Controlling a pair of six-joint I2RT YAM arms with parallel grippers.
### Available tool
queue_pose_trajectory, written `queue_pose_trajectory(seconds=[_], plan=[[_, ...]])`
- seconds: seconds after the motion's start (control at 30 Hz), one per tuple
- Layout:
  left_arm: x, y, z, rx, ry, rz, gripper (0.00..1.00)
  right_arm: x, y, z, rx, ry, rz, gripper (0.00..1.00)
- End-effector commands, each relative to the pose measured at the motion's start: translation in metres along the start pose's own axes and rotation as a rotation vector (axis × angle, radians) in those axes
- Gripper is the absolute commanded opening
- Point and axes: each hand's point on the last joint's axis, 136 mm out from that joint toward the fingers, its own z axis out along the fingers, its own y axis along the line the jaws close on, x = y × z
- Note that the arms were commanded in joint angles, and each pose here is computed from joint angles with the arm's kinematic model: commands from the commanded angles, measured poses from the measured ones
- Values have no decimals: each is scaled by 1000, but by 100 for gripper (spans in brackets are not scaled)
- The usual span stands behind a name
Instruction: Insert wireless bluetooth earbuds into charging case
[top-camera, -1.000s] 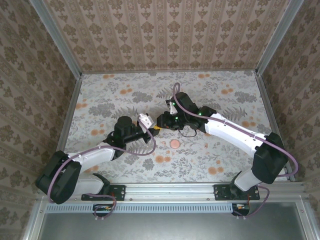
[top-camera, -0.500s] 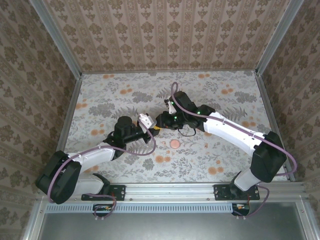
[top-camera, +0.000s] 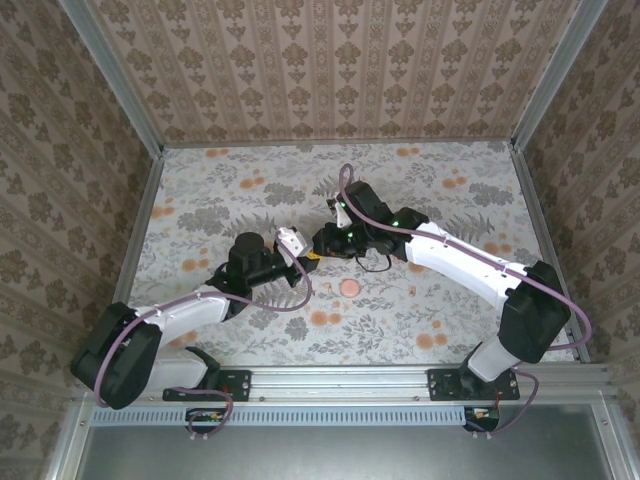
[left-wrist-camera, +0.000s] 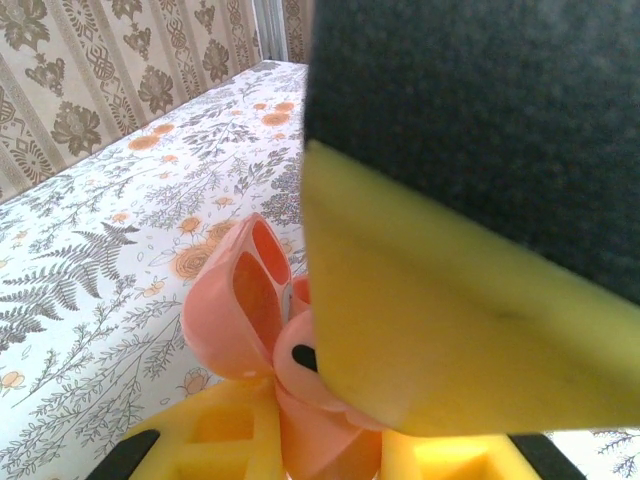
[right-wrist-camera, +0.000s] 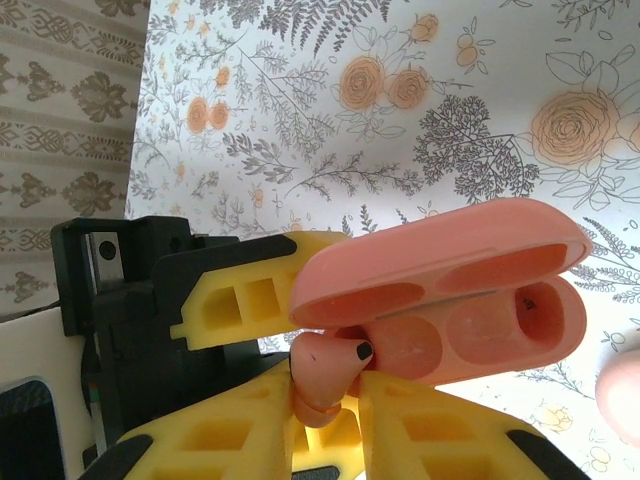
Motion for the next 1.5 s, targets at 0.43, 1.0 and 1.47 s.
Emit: queue_pose_trajectory(seconds=[0.43,1.0,1.47], plan=[[-17,-22,-4,111,-61,38,18,0,-21,-21,66,23,-103,22],[-26,-29,-3,164,-91,43,18,-1,-15,-25,1,32,-173,22],[-31,-27,-5,155,-112,42,18,8,-16,-21,-26,54,-171,24]])
